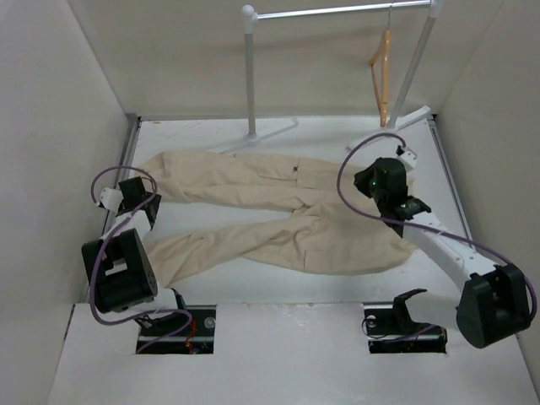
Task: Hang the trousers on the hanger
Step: Flatten out the trousers at the center of the board.
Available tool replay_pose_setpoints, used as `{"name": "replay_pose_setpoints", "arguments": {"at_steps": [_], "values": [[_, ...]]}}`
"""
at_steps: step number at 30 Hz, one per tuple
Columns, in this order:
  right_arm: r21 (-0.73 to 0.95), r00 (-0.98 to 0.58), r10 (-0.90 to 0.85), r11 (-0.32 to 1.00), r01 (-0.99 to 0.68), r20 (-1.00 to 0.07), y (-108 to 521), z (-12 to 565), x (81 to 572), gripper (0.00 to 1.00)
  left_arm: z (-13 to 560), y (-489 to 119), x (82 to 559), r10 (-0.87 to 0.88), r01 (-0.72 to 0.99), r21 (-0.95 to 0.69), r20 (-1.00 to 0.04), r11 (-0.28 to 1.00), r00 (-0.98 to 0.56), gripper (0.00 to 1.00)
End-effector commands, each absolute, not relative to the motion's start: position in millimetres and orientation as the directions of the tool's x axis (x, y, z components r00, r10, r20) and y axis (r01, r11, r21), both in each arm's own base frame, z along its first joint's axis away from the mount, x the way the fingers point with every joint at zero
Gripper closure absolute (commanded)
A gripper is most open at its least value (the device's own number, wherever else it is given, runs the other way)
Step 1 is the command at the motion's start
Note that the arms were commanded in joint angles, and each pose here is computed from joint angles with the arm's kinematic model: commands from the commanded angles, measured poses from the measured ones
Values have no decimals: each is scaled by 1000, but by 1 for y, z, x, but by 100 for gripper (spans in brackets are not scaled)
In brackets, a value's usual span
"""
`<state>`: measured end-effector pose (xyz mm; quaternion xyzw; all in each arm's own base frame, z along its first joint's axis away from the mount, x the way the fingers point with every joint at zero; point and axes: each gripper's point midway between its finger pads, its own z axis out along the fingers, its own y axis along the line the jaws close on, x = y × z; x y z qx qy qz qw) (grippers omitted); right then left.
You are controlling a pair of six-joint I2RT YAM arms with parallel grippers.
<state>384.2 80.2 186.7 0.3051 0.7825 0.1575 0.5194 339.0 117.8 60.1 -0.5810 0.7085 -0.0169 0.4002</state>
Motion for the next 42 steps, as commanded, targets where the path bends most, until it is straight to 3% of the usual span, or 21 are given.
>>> {"name": "replay_pose_setpoints", "arguments": {"at_steps": [1, 6, 9, 10, 12, 15, 19, 25, 28, 32, 34, 38, 40, 42], "values": [[571, -333, 612, 790, 221, -717, 119, 183, 363, 78, 60, 126, 359, -852, -804, -519, -522, 290, 30, 46], [544, -449, 520, 834, 87, -726, 177, 168, 331, 56, 52, 133, 394, -850, -806, -504, -526, 312, 0, 49], [516, -493, 487, 852, 86, -721, 190, 139, 322, 46, 75, 126, 421, -852, -762, -547, -523, 347, -13, 82], [510, -509, 481, 855, 93, -714, 192, 130, 321, 45, 96, 118, 430, -847, -730, -575, -531, 371, -12, 89], [508, -525, 481, 855, 106, -702, 194, 116, 320, 45, 147, 95, 443, -821, -651, -616, -571, 443, -18, 93], [516, -535, 480, 852, 93, -695, 199, 112, 321, 44, 206, 75, 435, -771, -577, -634, -637, 515, 12, 94], [513, -535, 482, 852, 101, -695, 199, 109, 322, 42, 217, 77, 405, -754, -569, -639, -655, 517, 51, 94], [497, -580, 445, 864, 79, -682, 212, 94, 315, 38, 108, 141, 342, -779, -801, -506, -622, 320, 82, 93], [492, -586, 435, 868, 70, -683, 214, 93, 311, 36, 88, 149, 330, -799, -832, -497, -590, 246, 116, 92], [480, -598, 407, 876, 42, -691, 214, 92, 308, 34, 126, 149, 348, -769, -781, -555, -620, 286, 159, 71], [473, -607, 389, 881, 25, -693, 215, 91, 306, 39, 149, 148, 365, -750, -760, -559, -645, 332, 147, 63], [449, -647, 348, 893, 9, -678, 218, 79, 300, 79, 173, 148, 399, -698, -753, -501, -712, 427, 78, 58], [444, -672, 326, 896, -4, -665, 225, 73, 297, 84, 163, 146, 421, -705, -760, -457, -709, 462, -2, 57], [442, -683, 309, 897, -21, -661, 231, 71, 295, 81, 138, 132, 447, -744, -749, -428, -656, 506, -128, 57]]}}
